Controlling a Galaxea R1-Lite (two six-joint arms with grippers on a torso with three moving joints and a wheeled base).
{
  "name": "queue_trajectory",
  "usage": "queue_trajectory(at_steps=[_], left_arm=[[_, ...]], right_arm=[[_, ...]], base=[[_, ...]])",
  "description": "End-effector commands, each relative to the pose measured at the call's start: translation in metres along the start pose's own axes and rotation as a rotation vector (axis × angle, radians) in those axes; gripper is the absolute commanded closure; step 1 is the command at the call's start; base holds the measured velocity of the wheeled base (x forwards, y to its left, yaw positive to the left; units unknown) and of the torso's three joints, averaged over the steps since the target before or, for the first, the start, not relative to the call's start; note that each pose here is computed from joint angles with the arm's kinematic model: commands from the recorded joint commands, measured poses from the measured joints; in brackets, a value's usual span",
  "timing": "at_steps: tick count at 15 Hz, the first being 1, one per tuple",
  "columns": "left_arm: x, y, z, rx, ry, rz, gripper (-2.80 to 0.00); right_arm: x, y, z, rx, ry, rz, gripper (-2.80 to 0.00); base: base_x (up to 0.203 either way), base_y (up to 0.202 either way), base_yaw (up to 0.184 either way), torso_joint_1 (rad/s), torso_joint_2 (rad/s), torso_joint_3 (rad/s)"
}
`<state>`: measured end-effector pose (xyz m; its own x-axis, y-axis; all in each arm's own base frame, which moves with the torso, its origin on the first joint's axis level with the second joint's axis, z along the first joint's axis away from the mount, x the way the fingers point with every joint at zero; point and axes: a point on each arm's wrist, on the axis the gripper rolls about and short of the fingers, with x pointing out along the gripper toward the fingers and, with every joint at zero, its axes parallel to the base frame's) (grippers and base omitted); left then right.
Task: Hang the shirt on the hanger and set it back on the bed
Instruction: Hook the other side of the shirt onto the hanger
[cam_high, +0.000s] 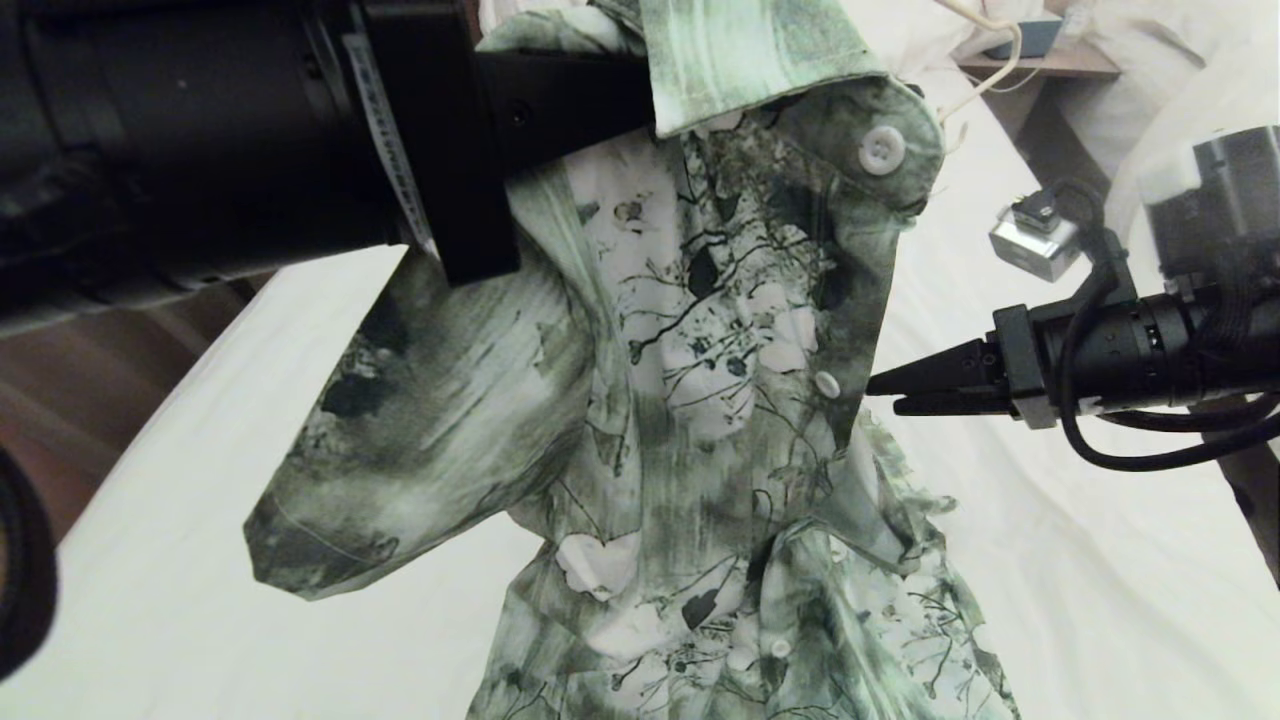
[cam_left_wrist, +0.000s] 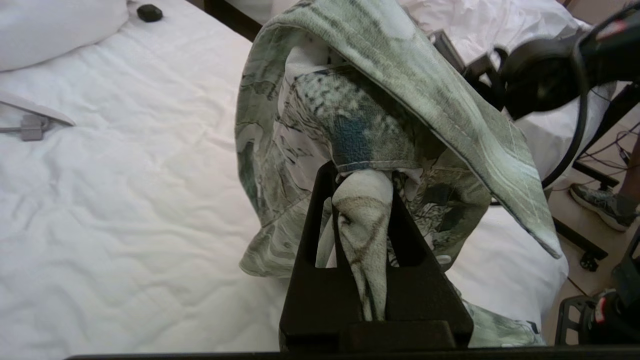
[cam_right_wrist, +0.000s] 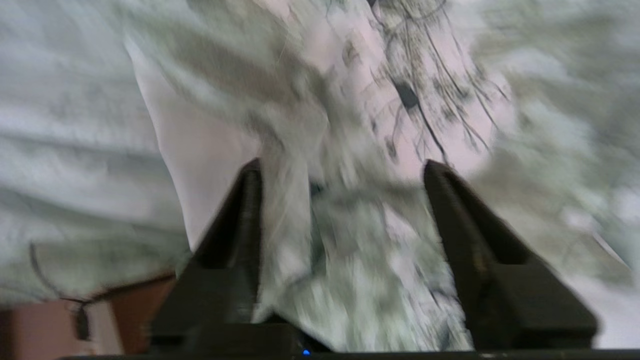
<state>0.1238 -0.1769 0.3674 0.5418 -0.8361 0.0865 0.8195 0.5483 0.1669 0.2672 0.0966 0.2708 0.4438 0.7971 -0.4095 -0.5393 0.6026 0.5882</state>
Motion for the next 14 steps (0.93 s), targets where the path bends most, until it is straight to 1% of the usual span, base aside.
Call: queue_trajectory(at_steps=[1, 2, 4, 6, 8, 10, 12, 13, 14], left_arm=[[0.000, 0.001, 0.002, 0.001, -0.010, 0.003, 0.00], [-0.001, 0.001, 0.003, 0.002, -0.011, 0.005, 0.00], [-0.001, 0.001, 0.004, 0.002, -0.014, 0.006, 0.00], [-0.001, 0.002, 0.005, 0.002, -0.018, 0.007, 0.00], [-0.002, 0.002, 0.007, 0.002, -0.006, 0.006, 0.00], [-0.003, 0.002, 0.009, 0.001, 0.000, 0.005, 0.00], [-0.003, 0.003, 0.011, 0.002, -0.006, 0.007, 0.00], [-0.003, 0.003, 0.011, 0.002, -0.006, 0.007, 0.00], [-0.003, 0.003, 0.011, 0.002, -0.006, 0.008, 0.00]], right_arm=[[0.012, -0.007, -0.001, 0.017, -0.024, 0.044, -2.80], [0.016, -0.008, -0.001, 0.034, -0.036, 0.086, -2.80], [0.022, -0.009, 0.001, 0.025, -0.074, 0.128, -2.80], [0.025, -0.009, 0.005, 0.053, -0.107, 0.171, -2.80], [0.028, -0.011, 0.006, 0.043, -0.106, 0.233, -2.80], [0.031, -0.009, 0.008, 0.092, -0.110, 0.262, -2.80], [0.034, -0.007, 0.009, 0.087, -0.112, 0.284, -2.80], [0.034, -0.007, 0.009, 0.087, -0.112, 0.285, 0.00], [0.034, -0.007, 0.009, 0.088, -0.112, 0.285, 0.00]], base=[[0.000, 0.000, 0.000, 0.000, 0.00, 0.000], [0.000, 0.000, 0.000, 0.000, 0.00, 0.000], [0.000, 0.000, 0.000, 0.000, 0.00, 0.000], [0.000, 0.000, 0.000, 0.000, 0.00, 0.000], [0.000, 0.000, 0.000, 0.000, 0.00, 0.000], [0.000, 0.000, 0.000, 0.000, 0.00, 0.000], [0.000, 0.000, 0.000, 0.000, 0.00, 0.000], [0.000, 0.000, 0.000, 0.000, 0.00, 0.000], [0.000, 0.000, 0.000, 0.000, 0.00, 0.000]])
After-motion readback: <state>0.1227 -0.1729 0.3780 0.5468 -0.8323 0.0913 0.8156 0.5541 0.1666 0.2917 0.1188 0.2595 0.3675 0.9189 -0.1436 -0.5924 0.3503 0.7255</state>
